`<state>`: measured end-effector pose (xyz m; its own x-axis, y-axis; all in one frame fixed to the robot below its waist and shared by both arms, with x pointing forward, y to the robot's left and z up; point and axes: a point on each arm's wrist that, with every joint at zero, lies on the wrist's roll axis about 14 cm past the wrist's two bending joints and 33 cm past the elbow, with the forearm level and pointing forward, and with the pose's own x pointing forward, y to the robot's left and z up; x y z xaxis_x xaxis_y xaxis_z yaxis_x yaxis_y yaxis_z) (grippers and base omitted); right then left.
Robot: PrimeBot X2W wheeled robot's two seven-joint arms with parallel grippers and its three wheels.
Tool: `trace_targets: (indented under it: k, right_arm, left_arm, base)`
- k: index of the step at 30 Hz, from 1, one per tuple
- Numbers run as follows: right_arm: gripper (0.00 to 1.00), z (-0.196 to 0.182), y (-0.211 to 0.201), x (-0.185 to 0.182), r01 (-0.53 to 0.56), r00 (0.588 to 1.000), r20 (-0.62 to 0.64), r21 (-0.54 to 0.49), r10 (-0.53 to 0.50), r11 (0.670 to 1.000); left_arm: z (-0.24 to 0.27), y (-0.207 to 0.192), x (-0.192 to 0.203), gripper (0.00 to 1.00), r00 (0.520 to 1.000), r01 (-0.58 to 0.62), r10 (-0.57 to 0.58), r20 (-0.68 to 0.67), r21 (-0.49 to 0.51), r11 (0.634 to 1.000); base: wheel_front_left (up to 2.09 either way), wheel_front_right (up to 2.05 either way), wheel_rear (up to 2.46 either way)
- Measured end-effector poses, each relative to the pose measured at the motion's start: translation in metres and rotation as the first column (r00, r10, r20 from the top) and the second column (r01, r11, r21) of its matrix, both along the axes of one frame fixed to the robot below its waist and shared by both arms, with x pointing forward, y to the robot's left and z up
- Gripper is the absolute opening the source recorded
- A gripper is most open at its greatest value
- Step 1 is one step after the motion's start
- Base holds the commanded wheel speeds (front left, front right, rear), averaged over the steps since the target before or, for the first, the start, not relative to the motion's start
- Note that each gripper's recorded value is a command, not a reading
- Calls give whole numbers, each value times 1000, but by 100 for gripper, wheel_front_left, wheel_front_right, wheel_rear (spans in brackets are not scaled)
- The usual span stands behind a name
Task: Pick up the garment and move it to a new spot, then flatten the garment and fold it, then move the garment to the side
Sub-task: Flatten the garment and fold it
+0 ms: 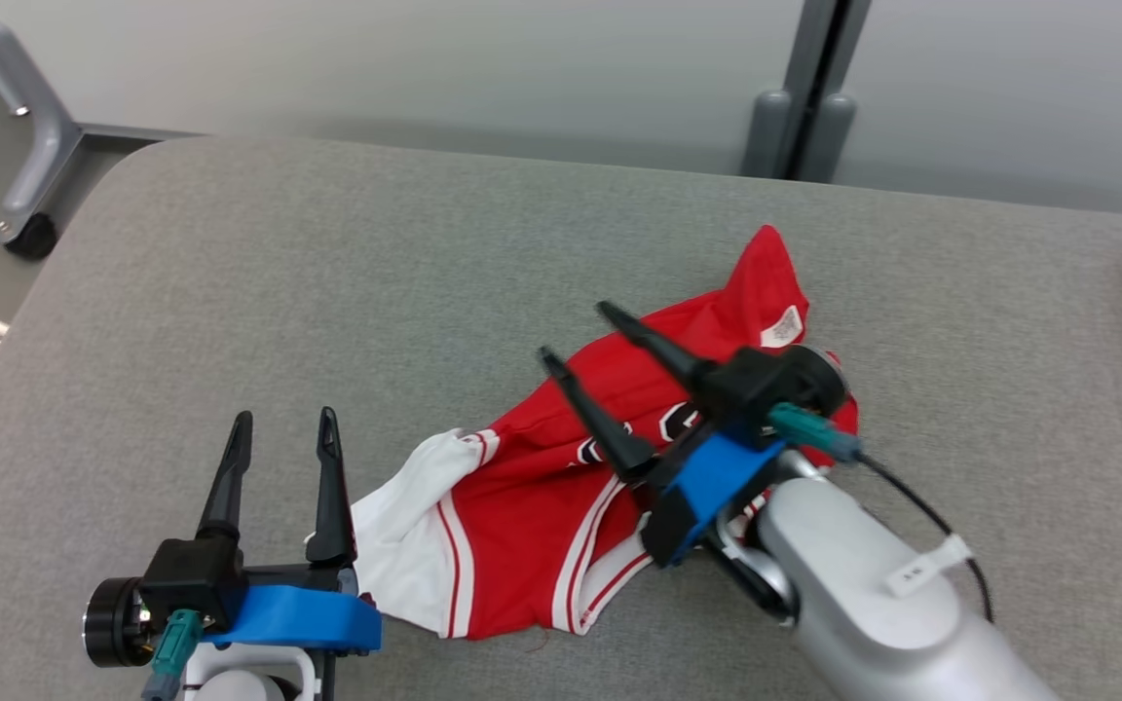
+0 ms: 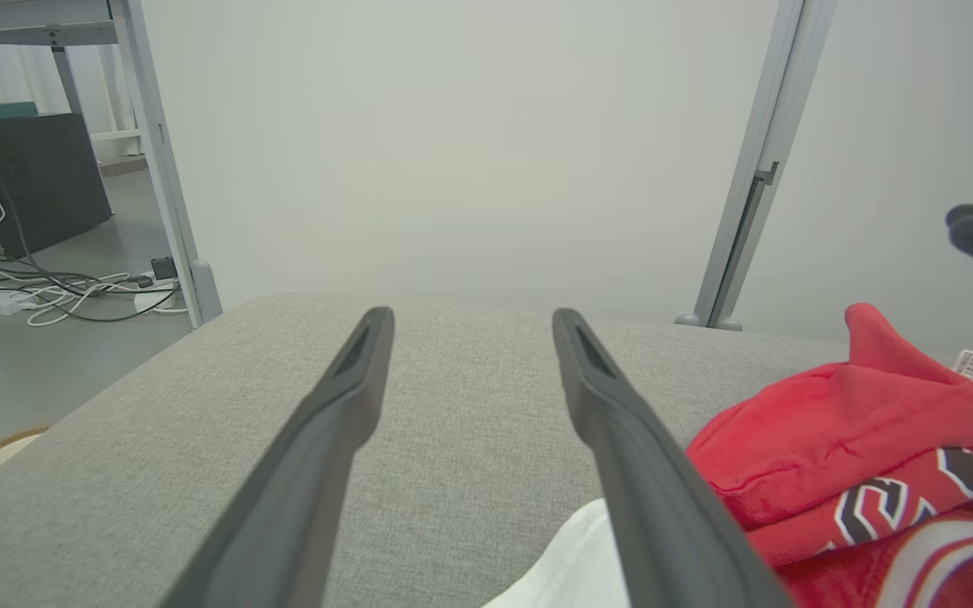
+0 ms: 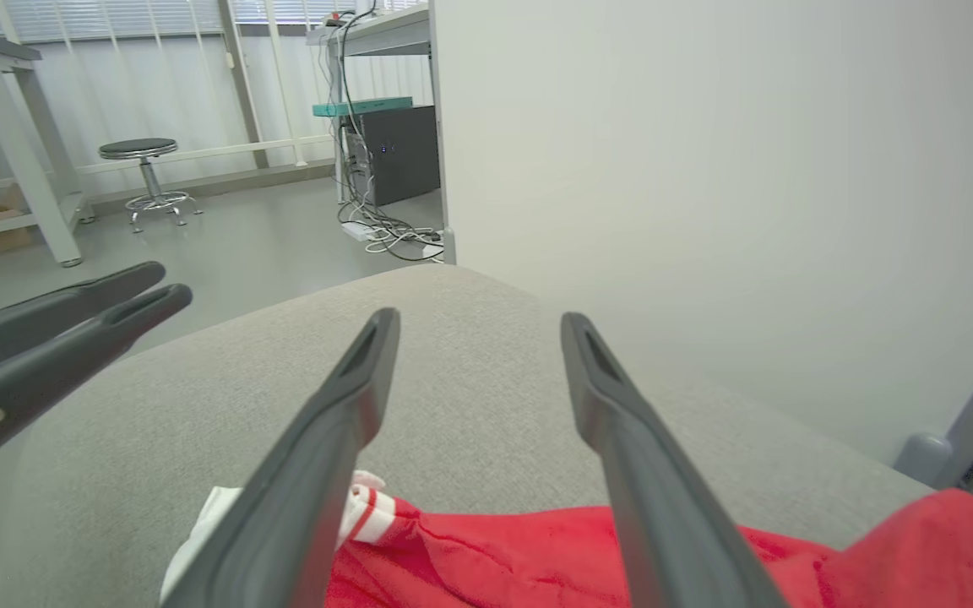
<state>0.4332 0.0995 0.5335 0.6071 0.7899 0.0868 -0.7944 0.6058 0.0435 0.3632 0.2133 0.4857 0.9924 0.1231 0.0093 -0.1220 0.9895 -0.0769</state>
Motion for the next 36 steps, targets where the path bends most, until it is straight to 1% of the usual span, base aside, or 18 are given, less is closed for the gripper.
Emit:
trace_targets:
  k: [4,8,12,19,27,30,36]
  right_arm:
    - [100,2,-53,18,147,989,28,1,-147,989]
    - [100,3,-106,26,280,959,51,5,-279,960]
    - [100,2,-152,23,392,918,61,13,-392,920]
    - [100,-13,-220,2,562,826,28,16,-562,827]
    - [100,-32,-256,-36,682,731,-39,18,-681,731]
    - [100,-39,-260,-44,699,714,-64,13,-697,715]
    - [100,-44,-258,-48,704,709,-80,6,-701,711]
  left_arm:
    - [2,-6,6,100,1000,27,-27,9,8,1000]
    - [2,-13,9,100,999,49,-49,10,12,999]
    - [2,-18,11,100,998,69,-69,12,15,998]
    - [3,-19,12,100,997,73,-74,16,23,997]
    - [3,-16,11,100,997,72,-73,15,36,997]
    - [2,-16,11,100,997,74,-75,10,36,997]
    - [-7,-18,11,100,996,83,-82,-18,42,996]
  base:
    - [0,0,0]
    - [0,0,0]
    - [0,0,0]
    - [0,0,0]
    - [0,0,0]
    - [0,0,0]
    - [0,0,0]
